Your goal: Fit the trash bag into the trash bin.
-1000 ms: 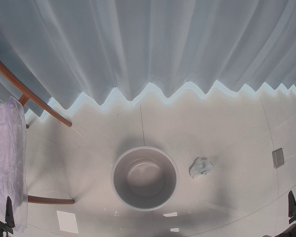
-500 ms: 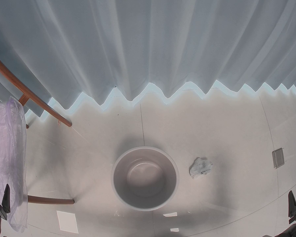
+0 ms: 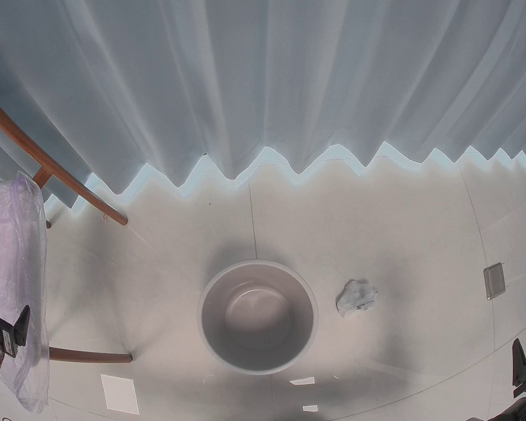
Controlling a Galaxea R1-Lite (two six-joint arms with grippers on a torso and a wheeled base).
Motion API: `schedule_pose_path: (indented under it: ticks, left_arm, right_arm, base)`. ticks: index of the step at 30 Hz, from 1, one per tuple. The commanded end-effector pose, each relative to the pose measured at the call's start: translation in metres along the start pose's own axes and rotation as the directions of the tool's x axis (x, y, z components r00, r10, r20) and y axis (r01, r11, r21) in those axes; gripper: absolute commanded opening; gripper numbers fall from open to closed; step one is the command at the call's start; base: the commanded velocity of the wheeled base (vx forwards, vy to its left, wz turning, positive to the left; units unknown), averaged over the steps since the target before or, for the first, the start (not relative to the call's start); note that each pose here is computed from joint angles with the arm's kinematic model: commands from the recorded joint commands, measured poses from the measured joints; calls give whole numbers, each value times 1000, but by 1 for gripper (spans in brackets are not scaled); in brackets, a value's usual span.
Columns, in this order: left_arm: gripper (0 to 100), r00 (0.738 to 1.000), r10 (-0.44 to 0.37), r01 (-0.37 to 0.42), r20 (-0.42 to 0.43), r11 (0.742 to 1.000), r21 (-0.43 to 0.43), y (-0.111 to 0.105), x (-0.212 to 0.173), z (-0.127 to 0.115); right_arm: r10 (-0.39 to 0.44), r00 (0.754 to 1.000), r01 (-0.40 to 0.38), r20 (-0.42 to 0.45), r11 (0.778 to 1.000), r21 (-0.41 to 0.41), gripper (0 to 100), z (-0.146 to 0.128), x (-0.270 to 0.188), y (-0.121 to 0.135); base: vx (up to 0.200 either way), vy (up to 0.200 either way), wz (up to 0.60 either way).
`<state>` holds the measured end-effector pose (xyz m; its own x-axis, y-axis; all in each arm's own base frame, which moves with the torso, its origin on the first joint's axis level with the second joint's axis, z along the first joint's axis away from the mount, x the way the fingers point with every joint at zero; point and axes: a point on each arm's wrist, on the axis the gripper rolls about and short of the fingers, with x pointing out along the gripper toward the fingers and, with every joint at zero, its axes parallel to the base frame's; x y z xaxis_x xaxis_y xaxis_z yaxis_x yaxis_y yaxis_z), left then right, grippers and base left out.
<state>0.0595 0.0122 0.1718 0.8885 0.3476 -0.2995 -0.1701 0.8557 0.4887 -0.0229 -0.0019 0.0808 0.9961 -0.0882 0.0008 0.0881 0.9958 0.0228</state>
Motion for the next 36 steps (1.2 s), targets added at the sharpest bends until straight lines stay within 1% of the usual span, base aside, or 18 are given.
schedule_pose_path:
  ticks: [1, 4, 8, 10, 14, 16, 19, 24, 25, 27, 36]
  left_arm:
    - [100, 996, -36, 38, -82, 999, 23, -5, 27, 6]
    - [100, 991, -55, 59, -120, 998, 35, -9, 46, 9]
    - [100, 992, -60, 65, -108, 997, 40, -11, 58, 14]
    - [100, 991, -61, 67, -119, 997, 42, -13, 65, 15]
    - [100, 991, -24, 30, -134, 999, 39, -16, 85, 18]
    - [100, 991, -18, 24, -135, 999, 41, -17, 91, 19]
    - [100, 992, -14, 20, -129, 999, 46, -18, 94, 20]
    - [100, 987, 1, 9, -162, 998, 63, -20, 101, 19]
    - [100, 984, 26, -13, -179, 997, 70, -20, 104, 19]
    - [100, 982, 41, -28, -182, 997, 72, -19, 104, 20]
    - [100, 986, 52, -39, -157, 995, 89, -18, 104, 23]
  right_arm:
    - [1, 1000, -1, -1, 1000, 0, 100, -5, 0, 0]
    - [1, 1000, -1, -2, 1000, 0, 100, -5, 0, 0]
    - [1, 1000, -1, -1, 1000, 0, 100, -5, 0, 0]
    - [2, 1000, -2, -2, 1000, 0, 100, -5, 0, 0]
    - [2, 1000, -2, -1, 1000, 0, 100, -5, 0, 0]
    - [-1, 1000, 1, -1, 1000, -1, 100, -5, 0, 0]
    - [-1, 1000, 1, -1, 1000, 0, 100, -5, 0, 0]
    - [-1, 1000, 1, -1, 1000, 0, 100, -5, 0, 0]
    - [1, 1000, -1, -1, 1000, 0, 100, -5, 0, 0]
    - [-1, 1000, 1, -1, 1000, 0, 100, -5, 0, 0]
    - [-1, 1000, 1, -1, 1000, 0, 100, -5, 0, 0]
  base:
    - [0, 0, 0]
    - [0, 0, 0]
    - [0, 0, 0]
    - [0, 0, 0]
    - [0, 0, 0]
    - [0, 0, 0]
    - [0, 0, 0]
    - [0, 0, 0]
    - [0, 0, 0]
    - [0, 0, 0]
    - [0, 0, 0]
